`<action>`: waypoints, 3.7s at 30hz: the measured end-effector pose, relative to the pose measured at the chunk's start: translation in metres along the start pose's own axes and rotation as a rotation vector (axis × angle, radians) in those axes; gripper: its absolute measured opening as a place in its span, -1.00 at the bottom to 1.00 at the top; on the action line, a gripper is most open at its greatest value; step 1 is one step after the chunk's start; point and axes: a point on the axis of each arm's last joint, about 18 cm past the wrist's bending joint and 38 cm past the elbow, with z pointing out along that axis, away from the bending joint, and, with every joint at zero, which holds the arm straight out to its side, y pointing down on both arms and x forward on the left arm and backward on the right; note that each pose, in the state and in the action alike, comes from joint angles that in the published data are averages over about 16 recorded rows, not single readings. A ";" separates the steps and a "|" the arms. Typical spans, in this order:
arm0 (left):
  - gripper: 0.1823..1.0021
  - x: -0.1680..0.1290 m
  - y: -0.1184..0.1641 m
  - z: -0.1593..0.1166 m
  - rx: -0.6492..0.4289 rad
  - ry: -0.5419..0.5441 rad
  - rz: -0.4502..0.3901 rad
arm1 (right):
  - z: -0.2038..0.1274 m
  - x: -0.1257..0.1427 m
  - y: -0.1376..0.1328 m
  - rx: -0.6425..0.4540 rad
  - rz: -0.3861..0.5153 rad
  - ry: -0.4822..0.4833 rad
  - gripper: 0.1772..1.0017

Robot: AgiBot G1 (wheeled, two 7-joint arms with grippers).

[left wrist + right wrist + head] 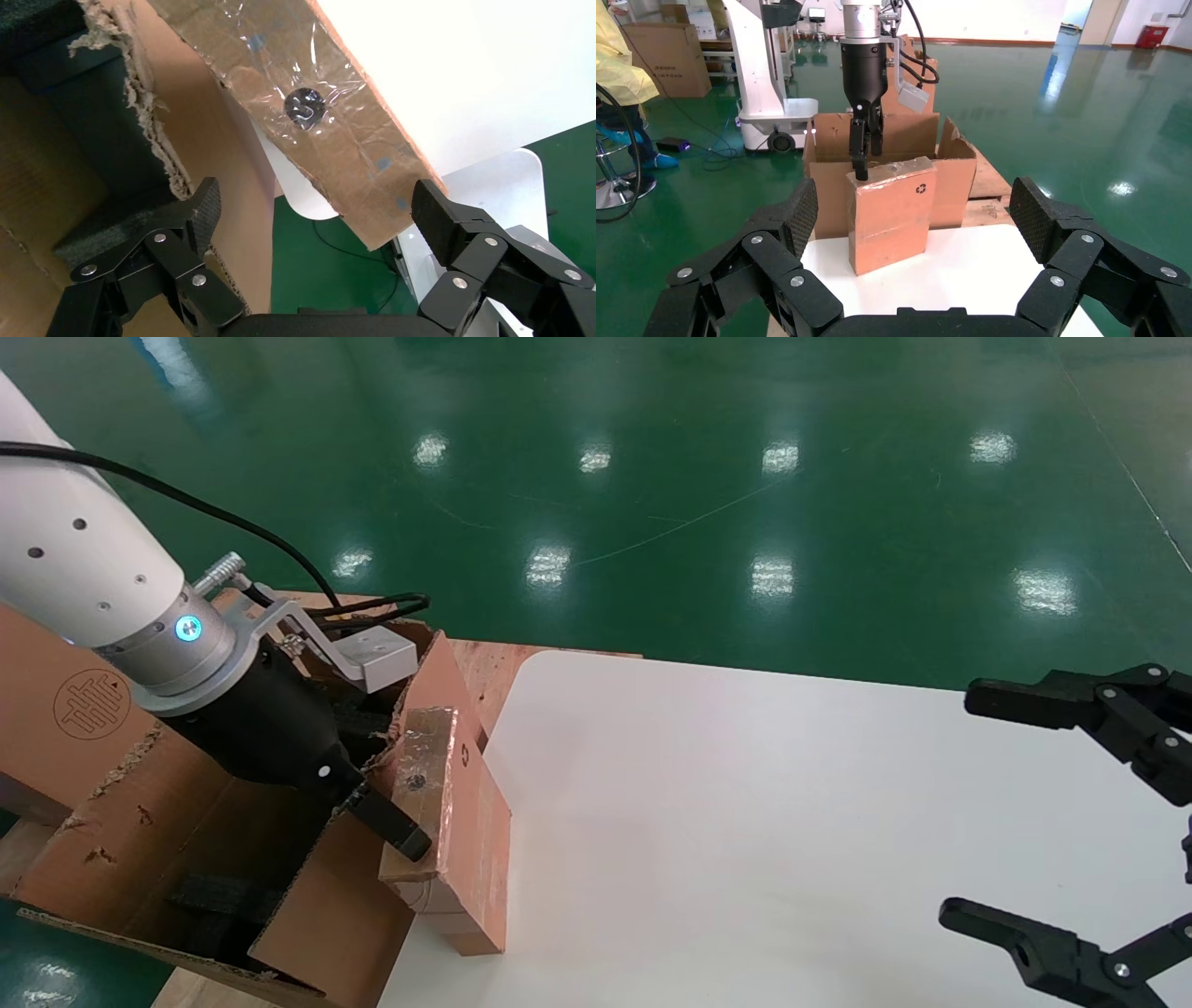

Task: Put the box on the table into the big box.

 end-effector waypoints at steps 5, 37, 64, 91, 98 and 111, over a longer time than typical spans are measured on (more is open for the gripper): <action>1.00 0.000 -0.001 -0.004 0.026 0.002 -0.001 | 0.000 0.000 0.000 0.000 0.000 0.000 1.00; 1.00 0.004 -0.010 0.015 0.026 0.030 -0.017 | 0.000 0.000 0.000 0.000 0.000 0.000 1.00; 0.99 0.007 -0.009 0.020 0.027 0.037 0.008 | 0.000 0.000 0.000 0.000 0.001 0.000 1.00; 0.31 0.005 -0.008 0.019 0.022 0.031 0.002 | 0.000 0.000 0.000 0.000 0.000 0.001 0.89; 0.01 0.005 -0.008 0.019 0.022 0.030 0.002 | 0.000 0.000 0.000 0.000 0.000 0.001 0.70; -0.20 0.005 -0.008 0.019 0.022 0.030 0.002 | 0.000 0.000 0.000 0.000 0.000 0.001 0.57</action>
